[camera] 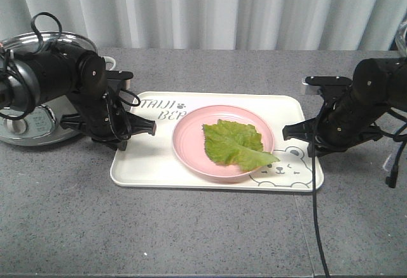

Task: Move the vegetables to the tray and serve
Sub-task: 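Lift the tray with both grippers off the counter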

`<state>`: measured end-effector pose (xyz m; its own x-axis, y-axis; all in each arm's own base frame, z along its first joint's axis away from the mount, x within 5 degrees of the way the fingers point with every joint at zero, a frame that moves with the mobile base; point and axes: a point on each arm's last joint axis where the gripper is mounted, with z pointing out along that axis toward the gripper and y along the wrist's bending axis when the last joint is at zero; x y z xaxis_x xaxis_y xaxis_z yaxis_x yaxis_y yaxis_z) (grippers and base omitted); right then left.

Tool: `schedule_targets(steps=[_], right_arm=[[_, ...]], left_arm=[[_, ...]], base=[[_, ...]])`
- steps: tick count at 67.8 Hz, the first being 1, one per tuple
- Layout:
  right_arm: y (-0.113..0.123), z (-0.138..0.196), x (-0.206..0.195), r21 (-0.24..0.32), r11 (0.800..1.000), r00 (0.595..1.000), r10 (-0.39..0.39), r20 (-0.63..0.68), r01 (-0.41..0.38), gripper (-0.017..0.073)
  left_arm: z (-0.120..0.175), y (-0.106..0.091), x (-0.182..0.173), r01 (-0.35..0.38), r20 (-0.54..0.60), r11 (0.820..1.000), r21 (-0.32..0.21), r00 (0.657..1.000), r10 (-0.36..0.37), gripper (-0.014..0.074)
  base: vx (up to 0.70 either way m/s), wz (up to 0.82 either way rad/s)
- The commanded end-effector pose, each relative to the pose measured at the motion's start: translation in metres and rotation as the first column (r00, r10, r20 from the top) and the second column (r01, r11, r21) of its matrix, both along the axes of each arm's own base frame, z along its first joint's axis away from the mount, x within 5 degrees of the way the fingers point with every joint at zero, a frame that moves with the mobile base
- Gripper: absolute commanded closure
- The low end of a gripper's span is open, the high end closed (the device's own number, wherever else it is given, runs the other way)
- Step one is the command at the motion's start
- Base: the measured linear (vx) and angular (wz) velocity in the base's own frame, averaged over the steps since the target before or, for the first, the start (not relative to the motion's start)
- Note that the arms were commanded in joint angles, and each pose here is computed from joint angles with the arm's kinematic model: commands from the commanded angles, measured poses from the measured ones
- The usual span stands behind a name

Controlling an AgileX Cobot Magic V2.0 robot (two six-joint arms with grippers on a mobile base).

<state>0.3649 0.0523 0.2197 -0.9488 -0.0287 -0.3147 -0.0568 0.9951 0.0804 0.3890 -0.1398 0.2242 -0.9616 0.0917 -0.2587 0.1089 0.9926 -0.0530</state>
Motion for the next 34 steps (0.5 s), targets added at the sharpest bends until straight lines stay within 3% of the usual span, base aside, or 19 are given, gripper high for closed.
schedule_targets(steps=[1,19,34], right_arm=[[0.0,0.044,-0.006,0.016,1.0,0.991,0.018,0.136,-0.021,0.0564],[-0.002,0.074,-0.029,0.019,0.999,0.99,0.023,0.138,-0.026,0.0564],[-0.005,0.104,-0.051,0.023,0.999,0.982,0.025,0.185,-0.03,0.0564]], left_arm=[[0.048,-0.007,-0.012,0.03,0.106,0.996,-0.085,0.994,-0.021,0.0602],[0.081,-0.003,-0.033,0.059,0.121,0.991,-0.122,0.992,-0.044,0.0601],[0.126,0.007,-0.06,0.081,0.206,0.986,-0.143,0.977,-0.051,0.0601]], base=[[0.0,0.0],[0.0,0.0],[0.0,0.0]])
